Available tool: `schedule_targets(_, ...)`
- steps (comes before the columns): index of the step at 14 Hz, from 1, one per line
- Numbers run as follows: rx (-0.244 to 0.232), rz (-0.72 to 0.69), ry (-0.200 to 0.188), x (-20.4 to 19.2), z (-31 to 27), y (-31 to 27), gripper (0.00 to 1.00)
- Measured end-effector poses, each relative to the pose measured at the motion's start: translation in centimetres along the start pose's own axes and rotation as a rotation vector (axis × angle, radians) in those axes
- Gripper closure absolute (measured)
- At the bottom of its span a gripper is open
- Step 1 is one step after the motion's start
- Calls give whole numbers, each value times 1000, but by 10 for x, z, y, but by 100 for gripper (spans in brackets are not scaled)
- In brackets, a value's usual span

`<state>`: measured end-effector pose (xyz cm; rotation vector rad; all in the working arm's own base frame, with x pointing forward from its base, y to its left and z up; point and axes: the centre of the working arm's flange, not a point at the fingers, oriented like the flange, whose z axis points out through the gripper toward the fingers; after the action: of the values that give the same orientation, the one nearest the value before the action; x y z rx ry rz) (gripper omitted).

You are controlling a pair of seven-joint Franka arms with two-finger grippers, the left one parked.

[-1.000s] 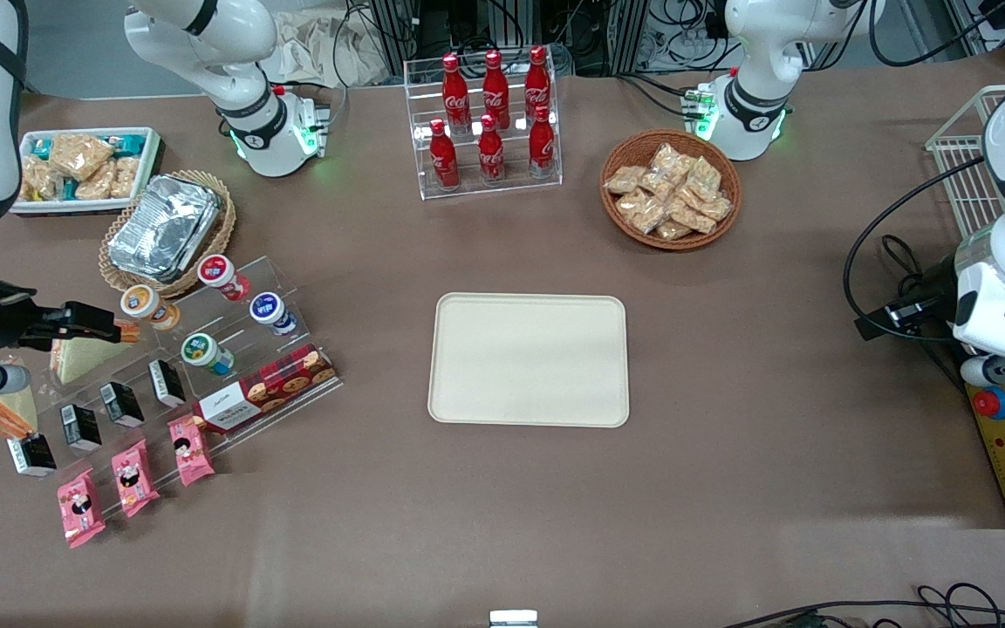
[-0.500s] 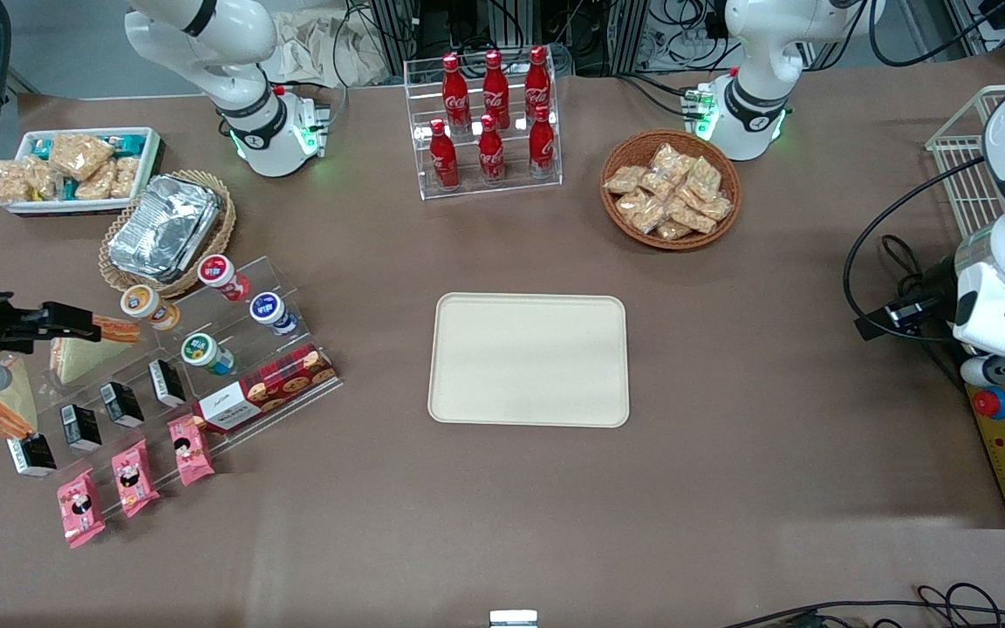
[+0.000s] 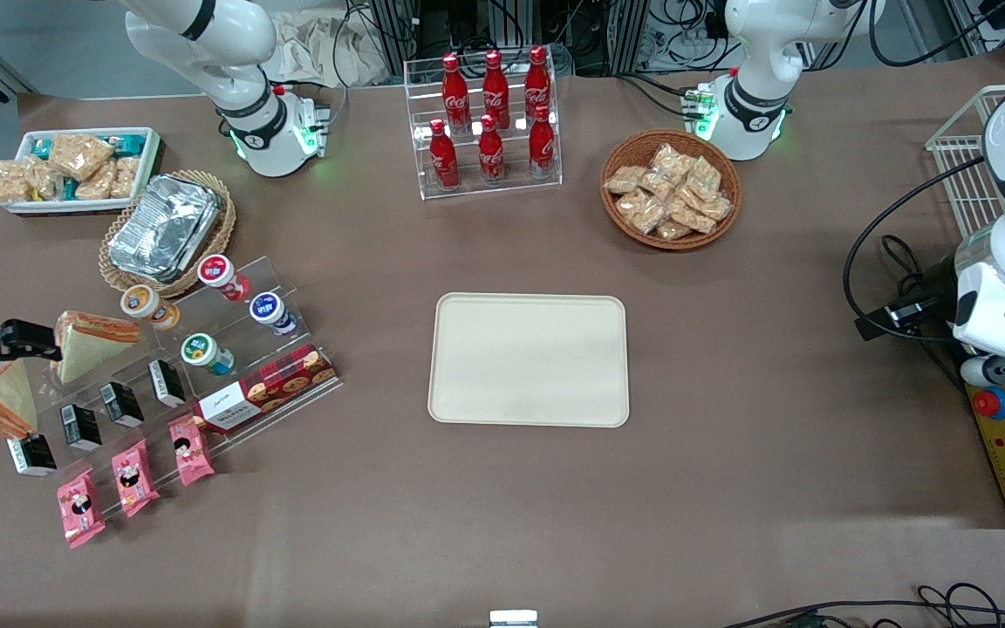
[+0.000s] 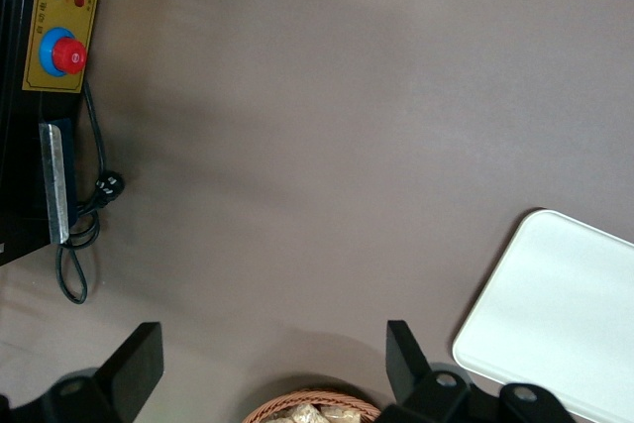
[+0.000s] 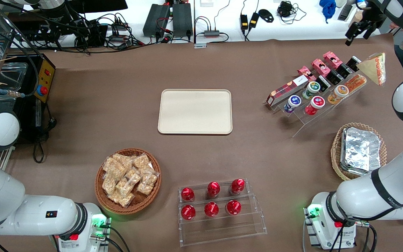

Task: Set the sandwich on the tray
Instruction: 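Move the right gripper over the wrapped sandwich with orange filling, then lower the right gripper and close it on the orange-filled sandwich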

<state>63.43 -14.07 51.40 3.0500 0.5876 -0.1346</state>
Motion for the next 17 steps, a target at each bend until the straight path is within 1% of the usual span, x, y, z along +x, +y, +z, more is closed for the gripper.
schedule_targets(2, -10, -62, 8, -2, 11, 17, 2)
schedule_targets(3, -25, -92, 10, -2, 15, 24, 2)
schedule_targets(6, -92, -187, 19, -1, 27, 46, 2)
schedule_targets(7, -117, -205, 15, -1, 29, 51, 2)
schedule_targets(9, -181, -227, -4, -2, 33, 63, 2)
schedule_targets(10, -204, -232, -8, -2, 34, 68, 2)
schedule_targets(11, -216, -231, -8, -5, 36, 75, 2)
schedule_targets(14, -214, -225, -20, -22, 50, 104, 2)
schedule_targets(17, -193, -206, -34, -32, 69, 121, 2)
